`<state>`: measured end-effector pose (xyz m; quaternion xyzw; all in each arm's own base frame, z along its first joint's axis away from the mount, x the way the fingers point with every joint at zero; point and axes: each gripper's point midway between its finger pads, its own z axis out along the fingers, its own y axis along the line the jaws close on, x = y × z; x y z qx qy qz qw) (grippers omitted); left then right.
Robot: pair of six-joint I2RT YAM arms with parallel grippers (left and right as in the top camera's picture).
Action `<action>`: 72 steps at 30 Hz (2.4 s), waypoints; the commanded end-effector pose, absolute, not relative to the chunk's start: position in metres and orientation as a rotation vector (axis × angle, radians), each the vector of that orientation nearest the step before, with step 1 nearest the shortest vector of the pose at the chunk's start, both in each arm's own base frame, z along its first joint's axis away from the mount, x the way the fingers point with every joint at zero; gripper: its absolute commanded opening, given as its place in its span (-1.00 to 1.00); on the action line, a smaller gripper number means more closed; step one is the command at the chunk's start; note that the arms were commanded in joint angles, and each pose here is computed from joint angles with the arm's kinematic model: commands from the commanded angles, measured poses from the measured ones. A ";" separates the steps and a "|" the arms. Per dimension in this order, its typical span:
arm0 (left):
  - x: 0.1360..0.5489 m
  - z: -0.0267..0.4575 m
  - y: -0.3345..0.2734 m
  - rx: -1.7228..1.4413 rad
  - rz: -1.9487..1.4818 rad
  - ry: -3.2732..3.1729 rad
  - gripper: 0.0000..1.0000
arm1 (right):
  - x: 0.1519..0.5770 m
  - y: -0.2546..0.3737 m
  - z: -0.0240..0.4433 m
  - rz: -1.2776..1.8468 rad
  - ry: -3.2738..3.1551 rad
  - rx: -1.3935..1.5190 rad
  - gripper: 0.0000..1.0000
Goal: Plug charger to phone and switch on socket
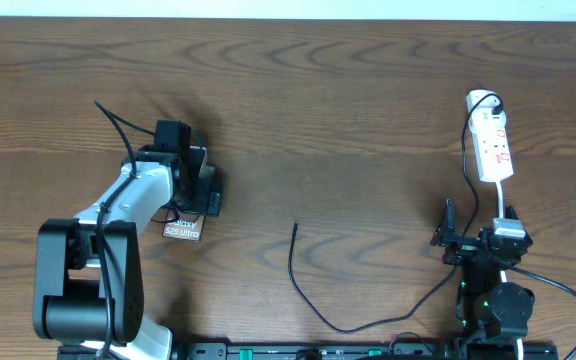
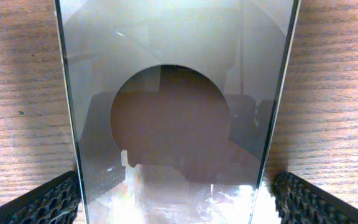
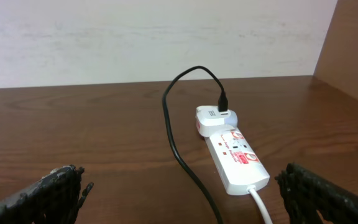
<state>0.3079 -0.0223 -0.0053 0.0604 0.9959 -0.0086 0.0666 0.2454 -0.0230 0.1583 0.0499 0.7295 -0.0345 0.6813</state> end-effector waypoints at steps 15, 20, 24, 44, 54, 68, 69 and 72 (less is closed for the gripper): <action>0.278 -0.032 -0.016 0.190 0.025 3.127 0.96 | 0.245 -0.022 0.158 -0.066 1.638 0.120 0.99; 0.278 -0.032 -0.016 0.189 0.025 3.127 0.70 | 0.245 -0.022 0.158 -0.066 1.638 0.120 0.98; 0.278 -0.032 -0.016 0.189 0.025 3.127 0.68 | 0.245 -0.022 0.158 -0.066 1.638 0.120 0.98; 0.278 -0.032 -0.016 0.190 0.024 3.126 -0.18 | 0.245 -0.022 0.158 -0.066 1.638 0.119 0.98; 0.278 -0.032 -0.017 0.189 0.023 3.124 -0.85 | 0.245 -0.022 0.158 -0.066 1.638 0.120 0.99; 0.278 -0.032 -0.017 0.189 0.023 3.124 -0.12 | 0.245 -0.022 0.158 -0.066 1.638 0.120 0.99; 0.278 -0.032 -0.017 0.189 0.023 3.124 -0.12 | 0.245 -0.022 0.158 -0.066 1.638 0.120 0.98; 0.278 -0.032 -0.017 0.189 0.023 3.124 -0.50 | 0.245 -0.022 0.158 -0.066 1.638 0.120 0.99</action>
